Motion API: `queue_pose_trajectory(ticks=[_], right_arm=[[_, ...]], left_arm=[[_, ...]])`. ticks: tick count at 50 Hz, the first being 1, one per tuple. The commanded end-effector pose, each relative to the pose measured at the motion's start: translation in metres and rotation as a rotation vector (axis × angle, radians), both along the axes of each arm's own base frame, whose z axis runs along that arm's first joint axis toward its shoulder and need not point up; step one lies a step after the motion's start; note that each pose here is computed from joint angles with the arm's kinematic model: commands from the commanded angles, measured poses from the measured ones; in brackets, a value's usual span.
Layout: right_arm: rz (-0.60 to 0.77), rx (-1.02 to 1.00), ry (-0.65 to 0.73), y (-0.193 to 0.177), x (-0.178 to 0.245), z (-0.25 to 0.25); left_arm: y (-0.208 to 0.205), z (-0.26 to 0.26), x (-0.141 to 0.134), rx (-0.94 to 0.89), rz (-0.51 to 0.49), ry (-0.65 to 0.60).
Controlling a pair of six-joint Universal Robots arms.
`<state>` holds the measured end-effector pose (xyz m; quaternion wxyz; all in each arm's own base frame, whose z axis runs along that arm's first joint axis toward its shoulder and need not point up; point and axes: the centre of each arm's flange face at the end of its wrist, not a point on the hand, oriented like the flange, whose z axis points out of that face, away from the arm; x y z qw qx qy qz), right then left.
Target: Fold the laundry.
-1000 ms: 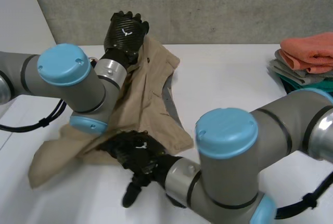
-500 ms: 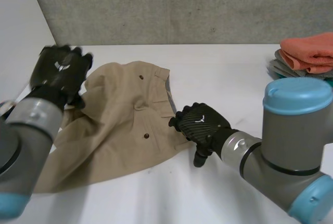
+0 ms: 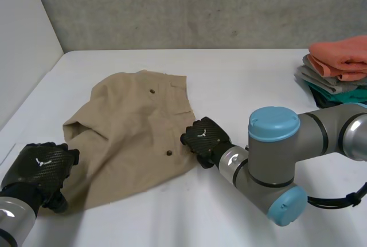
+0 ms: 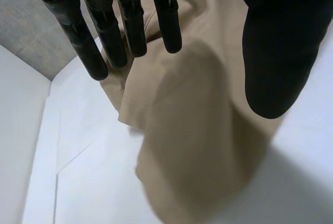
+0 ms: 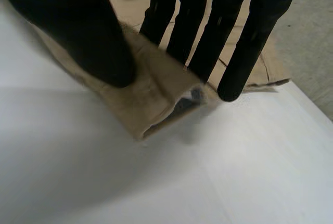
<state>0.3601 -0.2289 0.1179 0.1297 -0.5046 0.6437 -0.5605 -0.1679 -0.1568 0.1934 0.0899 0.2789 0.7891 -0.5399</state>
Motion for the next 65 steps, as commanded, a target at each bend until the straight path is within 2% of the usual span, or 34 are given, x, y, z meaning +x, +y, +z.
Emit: queue_pose_trajectory(ticks=[1, 10, 17, 27, 38, 45, 49, 53, 59, 65], right_arm=[[-0.063, -0.066, -0.009, -0.009, -0.002, 0.005], [-0.114, -0.117, -0.053, -0.007, -0.014, 0.043], [-0.115, -0.099, -0.041, -0.001, -0.016, 0.039], [-0.126, -0.087, -0.025, 0.002, -0.023, 0.037], [-0.201, -0.135, -0.054, 0.005, -0.060, 0.090], [-0.188, -0.108, -0.063, 0.011, -0.059, 0.085], [-0.223, -0.055, -0.102, -0.016, -0.043, 0.057], [-0.247, -0.039, -0.122, -0.031, -0.036, 0.050], [-0.294, -0.059, -0.122, -0.045, -0.029, 0.045], [-0.299, -0.063, -0.126, -0.050, -0.025, 0.043]], left_arm=[[-0.034, -0.019, 0.007, 0.008, -0.009, 0.051], [-0.052, -0.051, 0.008, 0.089, -0.019, 0.041], [-0.048, -0.061, 0.000, 0.131, -0.054, 0.038], [-0.065, -0.038, -0.007, -0.042, -0.079, 0.070], [-0.100, 0.002, -0.029, -0.302, -0.125, 0.140], [-0.116, -0.020, -0.040, -0.245, -0.156, 0.138], [-0.120, -0.040, -0.055, -0.217, -0.194, 0.128], [-0.125, -0.036, -0.058, -0.247, -0.183, 0.126], [-0.118, -0.009, -0.049, -0.312, -0.113, 0.119], [-0.070, 0.015, -0.038, -0.299, -0.111, 0.121]])
